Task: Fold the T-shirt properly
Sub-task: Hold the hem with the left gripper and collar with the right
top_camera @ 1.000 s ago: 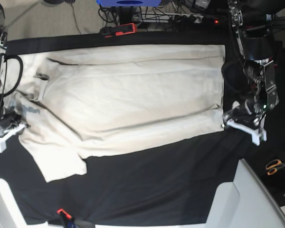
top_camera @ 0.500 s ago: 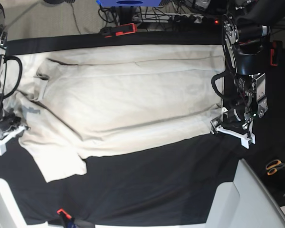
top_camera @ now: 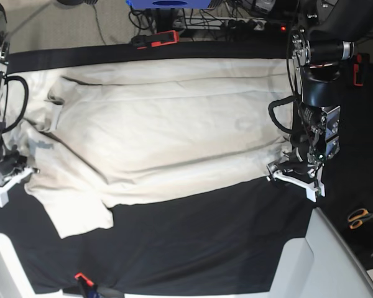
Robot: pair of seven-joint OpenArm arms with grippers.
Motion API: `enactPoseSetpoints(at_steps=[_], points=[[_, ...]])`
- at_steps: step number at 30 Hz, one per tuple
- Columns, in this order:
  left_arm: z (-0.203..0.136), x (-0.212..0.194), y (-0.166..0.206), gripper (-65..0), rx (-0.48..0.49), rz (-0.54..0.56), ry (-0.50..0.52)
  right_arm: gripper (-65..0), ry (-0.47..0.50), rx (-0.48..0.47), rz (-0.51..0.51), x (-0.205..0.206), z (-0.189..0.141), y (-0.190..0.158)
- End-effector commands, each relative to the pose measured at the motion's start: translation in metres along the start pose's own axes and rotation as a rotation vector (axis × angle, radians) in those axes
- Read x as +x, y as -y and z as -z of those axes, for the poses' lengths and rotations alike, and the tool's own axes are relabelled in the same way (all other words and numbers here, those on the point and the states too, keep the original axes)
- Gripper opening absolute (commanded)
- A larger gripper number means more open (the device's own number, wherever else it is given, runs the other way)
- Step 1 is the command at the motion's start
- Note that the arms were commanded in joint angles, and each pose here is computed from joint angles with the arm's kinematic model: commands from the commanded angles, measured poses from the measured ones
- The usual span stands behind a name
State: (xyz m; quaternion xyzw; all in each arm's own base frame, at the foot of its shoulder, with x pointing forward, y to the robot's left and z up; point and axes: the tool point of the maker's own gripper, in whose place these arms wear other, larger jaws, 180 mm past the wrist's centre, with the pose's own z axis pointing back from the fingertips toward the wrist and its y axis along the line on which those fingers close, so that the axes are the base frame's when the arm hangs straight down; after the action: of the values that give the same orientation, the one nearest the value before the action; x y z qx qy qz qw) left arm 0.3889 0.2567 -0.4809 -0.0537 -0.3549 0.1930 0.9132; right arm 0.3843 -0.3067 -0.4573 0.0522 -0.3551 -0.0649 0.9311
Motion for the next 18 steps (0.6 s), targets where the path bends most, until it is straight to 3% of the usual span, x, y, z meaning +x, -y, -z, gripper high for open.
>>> enactPoseSetpoints(at_steps=[1,16,18], points=[[0.000,-0.008,0.004,-21.7,-0.013,-0.005,-0.049,-65.0,0.060,-0.007,-0.003,0.026,-0.005,0.006],[-0.002,-0.034,-0.005,-21.9,0.001,-0.006,-0.089,-65.0,0.059,-0.006,-0.004,0.026,-0.005,0.006],[-0.002,-0.034,-0.004,-26.0,-0.001,0.000,-0.092,-65.0,0.059,-0.006,-0.004,0.026,-0.005,0.006]])
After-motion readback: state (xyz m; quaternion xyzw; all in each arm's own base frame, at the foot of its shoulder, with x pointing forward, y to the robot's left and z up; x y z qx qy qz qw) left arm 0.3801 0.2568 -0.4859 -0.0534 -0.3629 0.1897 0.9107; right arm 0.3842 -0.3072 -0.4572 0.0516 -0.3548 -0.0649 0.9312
